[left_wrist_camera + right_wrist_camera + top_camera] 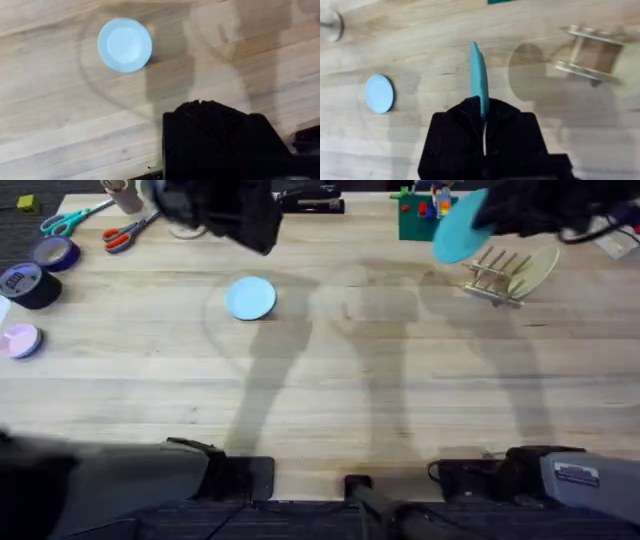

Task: Pick up the plates from the table one by one and place each into a slot on the dish rack.

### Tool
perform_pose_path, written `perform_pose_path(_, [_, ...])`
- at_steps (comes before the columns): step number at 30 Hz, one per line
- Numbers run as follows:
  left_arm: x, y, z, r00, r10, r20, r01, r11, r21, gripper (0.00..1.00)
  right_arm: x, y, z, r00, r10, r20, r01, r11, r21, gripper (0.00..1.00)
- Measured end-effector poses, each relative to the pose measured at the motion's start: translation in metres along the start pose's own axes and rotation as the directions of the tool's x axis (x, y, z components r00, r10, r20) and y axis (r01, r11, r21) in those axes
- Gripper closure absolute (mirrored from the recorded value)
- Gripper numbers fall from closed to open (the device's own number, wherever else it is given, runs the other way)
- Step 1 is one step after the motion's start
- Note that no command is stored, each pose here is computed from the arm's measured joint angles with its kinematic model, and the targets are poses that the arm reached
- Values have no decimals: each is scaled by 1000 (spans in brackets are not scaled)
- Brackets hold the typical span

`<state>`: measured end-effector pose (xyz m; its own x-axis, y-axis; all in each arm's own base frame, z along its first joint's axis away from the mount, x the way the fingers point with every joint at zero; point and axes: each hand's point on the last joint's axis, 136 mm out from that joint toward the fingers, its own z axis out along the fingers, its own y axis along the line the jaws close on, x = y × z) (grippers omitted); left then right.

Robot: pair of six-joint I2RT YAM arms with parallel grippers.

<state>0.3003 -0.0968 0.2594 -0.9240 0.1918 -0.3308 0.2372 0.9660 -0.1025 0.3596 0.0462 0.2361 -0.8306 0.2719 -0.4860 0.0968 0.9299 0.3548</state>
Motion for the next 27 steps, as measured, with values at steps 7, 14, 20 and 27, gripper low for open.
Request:
perform_pose_path(7, [39, 12, -26, 997, -21, 75, 24, 999, -38, 957, 3, -29, -35, 998, 52, 44, -54, 996, 69, 972])
perform_pose_path(14, [67, 28, -31, 987, -68, 145, 78, 995, -61, 958, 17, -46, -61, 996, 56, 64, -67, 983, 170, 972])
perform_pose_path(20, [68, 29, -39, 978, -68, 198, 81, 995, -60, 958, 28, -66, -76, 995, 78, 56, -92, 950, 298, 972])
perform_pose_path(27, [67, 30, -41, 976, -67, 209, 83, 994, -70, 734, 18, -82, -89, 988, 94, 123, -136, 907, 398, 972])
